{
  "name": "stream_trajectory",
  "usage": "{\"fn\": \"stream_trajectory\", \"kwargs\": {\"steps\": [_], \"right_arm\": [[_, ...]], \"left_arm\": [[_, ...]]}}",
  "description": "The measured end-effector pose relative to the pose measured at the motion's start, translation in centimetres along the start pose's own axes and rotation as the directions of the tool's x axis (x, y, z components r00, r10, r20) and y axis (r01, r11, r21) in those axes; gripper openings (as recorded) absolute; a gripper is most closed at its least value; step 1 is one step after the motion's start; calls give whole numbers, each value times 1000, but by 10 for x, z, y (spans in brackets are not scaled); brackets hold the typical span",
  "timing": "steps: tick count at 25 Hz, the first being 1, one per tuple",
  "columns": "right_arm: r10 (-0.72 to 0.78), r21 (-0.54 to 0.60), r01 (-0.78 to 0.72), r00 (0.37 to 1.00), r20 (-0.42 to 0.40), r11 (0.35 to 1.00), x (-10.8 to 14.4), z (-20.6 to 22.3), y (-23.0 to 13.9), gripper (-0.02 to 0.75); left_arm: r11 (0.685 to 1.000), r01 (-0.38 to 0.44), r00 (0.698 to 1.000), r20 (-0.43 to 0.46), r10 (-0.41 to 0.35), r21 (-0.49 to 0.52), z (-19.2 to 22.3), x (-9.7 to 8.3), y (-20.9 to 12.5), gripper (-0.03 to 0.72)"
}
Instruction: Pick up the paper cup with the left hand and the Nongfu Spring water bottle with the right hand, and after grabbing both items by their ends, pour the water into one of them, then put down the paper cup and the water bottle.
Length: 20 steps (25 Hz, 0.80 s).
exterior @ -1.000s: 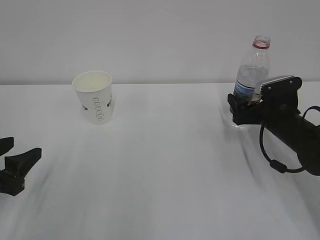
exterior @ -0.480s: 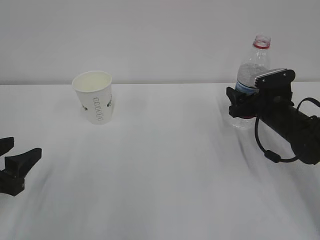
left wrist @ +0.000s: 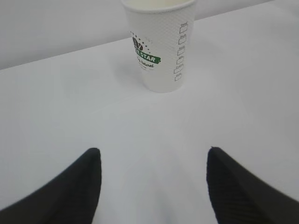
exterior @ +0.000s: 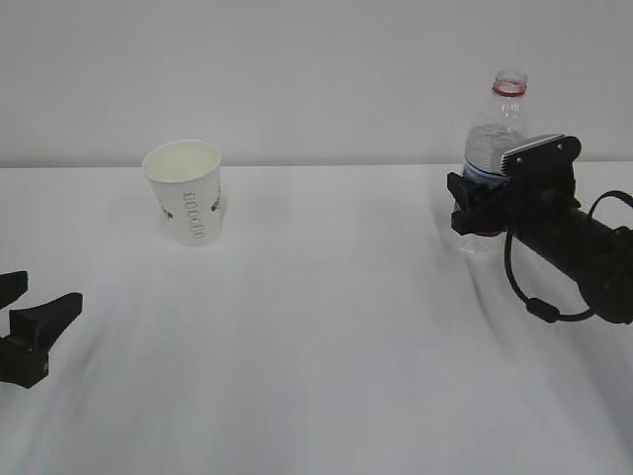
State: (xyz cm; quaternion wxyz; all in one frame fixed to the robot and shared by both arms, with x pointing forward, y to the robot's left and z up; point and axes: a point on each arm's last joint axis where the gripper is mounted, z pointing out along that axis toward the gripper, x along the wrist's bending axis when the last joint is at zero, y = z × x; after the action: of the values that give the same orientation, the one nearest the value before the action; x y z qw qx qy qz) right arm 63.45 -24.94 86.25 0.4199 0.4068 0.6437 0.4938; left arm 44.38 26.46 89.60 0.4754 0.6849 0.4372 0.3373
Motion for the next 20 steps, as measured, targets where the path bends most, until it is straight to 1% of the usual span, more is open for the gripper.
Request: {"fn": "stream_trajectory", "kwargs": {"steps": [5, 13, 20], "right_arm": [[-34, 30, 35, 999, -29, 999, 0, -2, 13, 462], [-57, -28, 57, 998, -21, 998, -4, -10, 47, 461], [-56, -44, 52, 994, -89, 998, 3, -26, 64, 461]], "left_arm": [[1000, 3, 1000, 1, -3, 8, 1, 0, -2, 516], [999, 11, 1000, 5, -12, 33, 2, 0, -7, 516], [999, 9, 1000, 5, -9, 31, 3, 0, -7, 516]]}}
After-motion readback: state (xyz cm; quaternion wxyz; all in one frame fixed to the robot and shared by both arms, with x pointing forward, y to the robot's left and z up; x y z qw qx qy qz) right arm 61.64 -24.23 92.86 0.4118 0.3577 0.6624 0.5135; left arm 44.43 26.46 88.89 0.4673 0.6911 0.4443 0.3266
